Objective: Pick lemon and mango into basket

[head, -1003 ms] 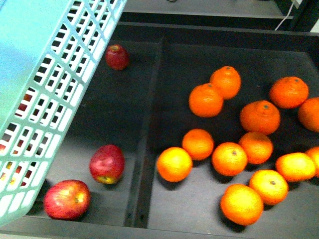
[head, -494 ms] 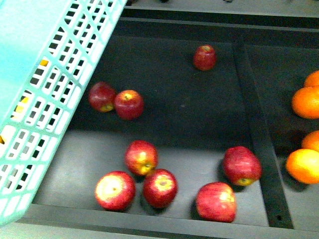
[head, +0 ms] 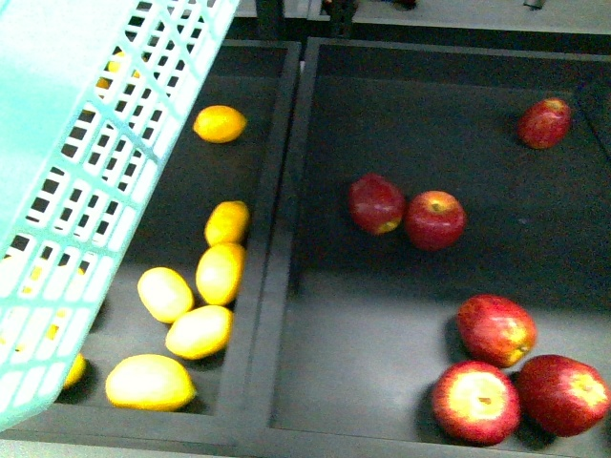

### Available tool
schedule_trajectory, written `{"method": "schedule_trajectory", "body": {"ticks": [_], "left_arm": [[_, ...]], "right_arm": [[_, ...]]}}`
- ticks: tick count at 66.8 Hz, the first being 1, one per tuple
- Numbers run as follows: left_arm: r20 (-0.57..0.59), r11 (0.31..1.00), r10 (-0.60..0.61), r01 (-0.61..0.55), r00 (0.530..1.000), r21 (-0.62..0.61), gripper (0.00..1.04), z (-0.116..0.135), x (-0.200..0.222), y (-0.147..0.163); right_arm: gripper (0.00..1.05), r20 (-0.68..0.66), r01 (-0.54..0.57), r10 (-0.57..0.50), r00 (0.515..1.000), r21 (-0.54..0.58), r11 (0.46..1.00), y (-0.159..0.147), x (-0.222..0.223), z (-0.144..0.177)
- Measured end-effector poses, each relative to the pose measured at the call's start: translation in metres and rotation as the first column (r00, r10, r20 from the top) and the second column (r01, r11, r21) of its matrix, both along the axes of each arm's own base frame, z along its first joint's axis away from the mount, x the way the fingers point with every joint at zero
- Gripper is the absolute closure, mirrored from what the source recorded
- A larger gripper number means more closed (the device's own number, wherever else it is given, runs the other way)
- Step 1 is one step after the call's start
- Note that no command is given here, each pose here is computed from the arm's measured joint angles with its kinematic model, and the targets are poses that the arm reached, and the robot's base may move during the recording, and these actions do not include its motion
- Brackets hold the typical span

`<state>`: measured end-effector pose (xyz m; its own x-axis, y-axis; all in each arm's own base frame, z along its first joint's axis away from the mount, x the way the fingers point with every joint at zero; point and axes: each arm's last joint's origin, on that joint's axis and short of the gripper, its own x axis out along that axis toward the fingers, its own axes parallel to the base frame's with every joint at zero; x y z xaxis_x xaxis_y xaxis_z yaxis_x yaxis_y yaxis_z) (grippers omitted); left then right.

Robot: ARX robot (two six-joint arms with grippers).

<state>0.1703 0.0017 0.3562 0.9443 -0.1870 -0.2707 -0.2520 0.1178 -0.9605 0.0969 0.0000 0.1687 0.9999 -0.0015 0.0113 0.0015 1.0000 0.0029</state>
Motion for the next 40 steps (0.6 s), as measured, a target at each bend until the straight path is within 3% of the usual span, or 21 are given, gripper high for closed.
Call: {"method": "schedule_trajectory", "body": {"ticks": [40], "left_arm": [[-0.001, 1.0, 0.0, 0.0, 1.0, 0.0, 0.9, -0.0003, 0.0, 0.0]], "right_arm": [[0.09, 0.0, 0.0, 0.0, 1.0, 0.0, 1.0, 0.0, 0.0, 0.0]]}}
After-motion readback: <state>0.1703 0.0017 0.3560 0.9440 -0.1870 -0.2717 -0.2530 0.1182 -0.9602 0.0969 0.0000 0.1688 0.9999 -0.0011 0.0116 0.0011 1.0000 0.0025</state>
